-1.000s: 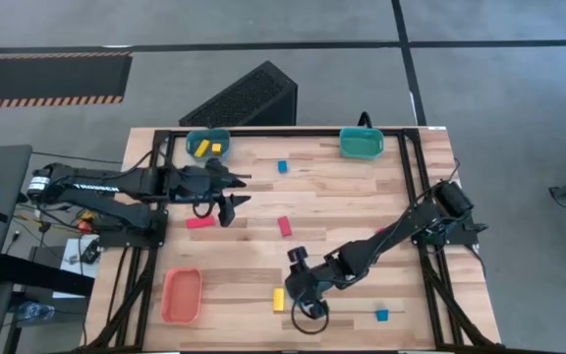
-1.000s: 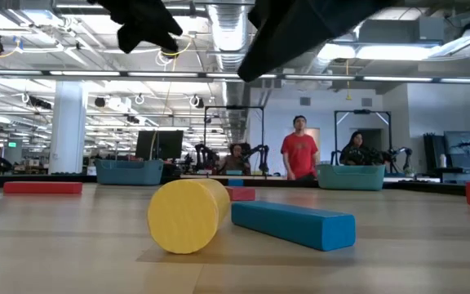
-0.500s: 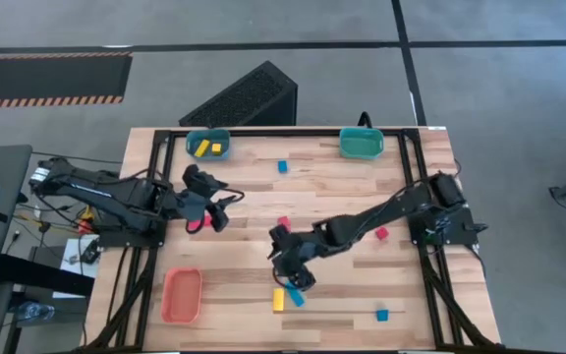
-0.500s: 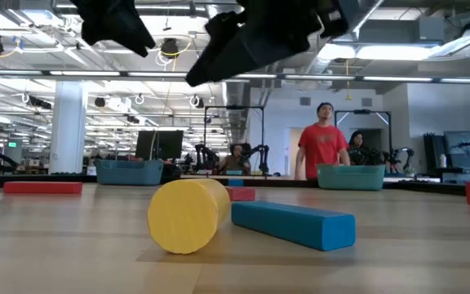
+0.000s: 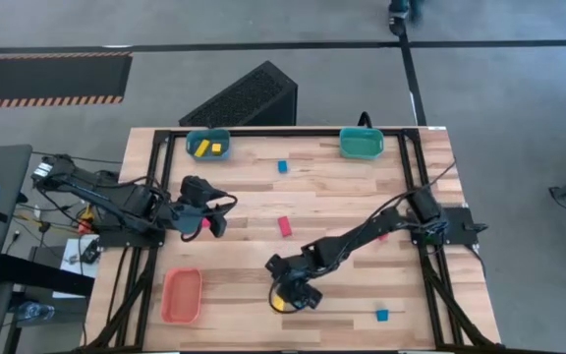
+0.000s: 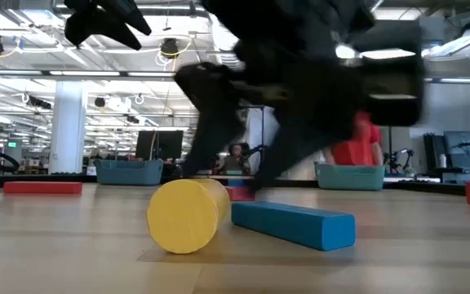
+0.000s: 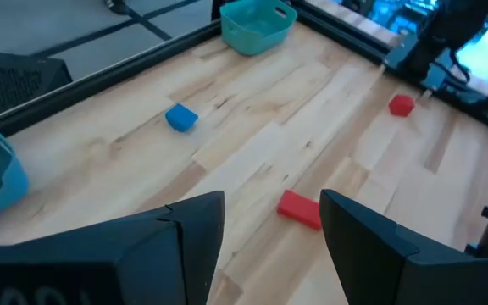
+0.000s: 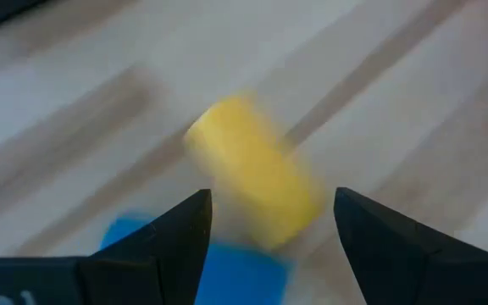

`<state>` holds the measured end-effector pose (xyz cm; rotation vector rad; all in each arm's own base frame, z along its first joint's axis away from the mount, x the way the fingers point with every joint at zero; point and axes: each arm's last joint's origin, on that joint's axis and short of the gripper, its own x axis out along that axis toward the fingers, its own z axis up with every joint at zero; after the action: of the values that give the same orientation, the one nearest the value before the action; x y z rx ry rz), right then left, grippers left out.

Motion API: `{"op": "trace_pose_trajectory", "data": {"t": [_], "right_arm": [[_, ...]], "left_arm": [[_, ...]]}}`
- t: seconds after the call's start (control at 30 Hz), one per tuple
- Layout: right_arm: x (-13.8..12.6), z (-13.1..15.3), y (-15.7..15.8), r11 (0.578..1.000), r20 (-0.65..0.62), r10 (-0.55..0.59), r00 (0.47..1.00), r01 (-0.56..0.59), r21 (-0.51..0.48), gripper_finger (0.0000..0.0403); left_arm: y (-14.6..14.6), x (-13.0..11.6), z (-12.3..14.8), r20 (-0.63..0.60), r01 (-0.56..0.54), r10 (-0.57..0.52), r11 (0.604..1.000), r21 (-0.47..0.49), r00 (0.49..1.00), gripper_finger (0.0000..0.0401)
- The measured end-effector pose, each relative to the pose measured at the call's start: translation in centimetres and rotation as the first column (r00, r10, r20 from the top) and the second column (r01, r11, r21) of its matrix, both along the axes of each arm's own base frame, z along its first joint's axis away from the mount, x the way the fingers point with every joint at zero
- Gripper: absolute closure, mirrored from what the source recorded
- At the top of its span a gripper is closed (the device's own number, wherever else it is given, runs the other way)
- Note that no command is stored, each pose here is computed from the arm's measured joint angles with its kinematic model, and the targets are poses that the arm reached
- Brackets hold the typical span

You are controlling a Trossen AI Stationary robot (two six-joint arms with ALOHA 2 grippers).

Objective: Sort & place blocks by color
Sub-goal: Put the yellow block into the blue bin

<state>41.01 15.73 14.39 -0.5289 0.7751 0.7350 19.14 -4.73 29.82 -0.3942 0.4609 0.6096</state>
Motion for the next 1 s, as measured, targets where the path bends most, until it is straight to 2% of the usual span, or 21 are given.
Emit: {"op": "trace_pose_trajectory", "data": {"t": [0.13,0.37,0.47,0.7,1.0], "right_arm": [[0.0,-1.1,0.4,0.995,0.013,0.093,0.996,-0.092,-0.04,0.0132],[0.6,-2.0,0.6,0.994,0.053,0.104,0.993,-0.103,-0.019,0.0133],[0.7,-2.0,0.7,0.988,0.069,0.154,0.986,-0.154,-0.006,0.0133],[0.6,-2.0,0.6,0.959,0.105,0.285,0.953,-0.284,-0.024,0.0133],[1.1,-2.0,-0.9,0.961,0.106,0.278,0.955,-0.277,-0.023,0.0148]], "left_arm": [[0.0,0.1,0.1,0.037,-0.036,0.037,0.999,-0.034,0.999,0.0218],[-0.3,0.7,0.3,0.09,-0.028,0.032,0.998,-0.051,0.995,0.0218],[-0.7,0.9,0.3,0.097,-0.014,0.019,0.998,-0.054,0.995,0.0218],[-1.7,1.4,-0.5,0.049,0.034,-0.033,0.999,-0.025,0.998,0.0218],[-2.4,2.4,-1.8,-0.011,0.04,-0.04,0.999,-0.003,0.999,0.0218]]}}
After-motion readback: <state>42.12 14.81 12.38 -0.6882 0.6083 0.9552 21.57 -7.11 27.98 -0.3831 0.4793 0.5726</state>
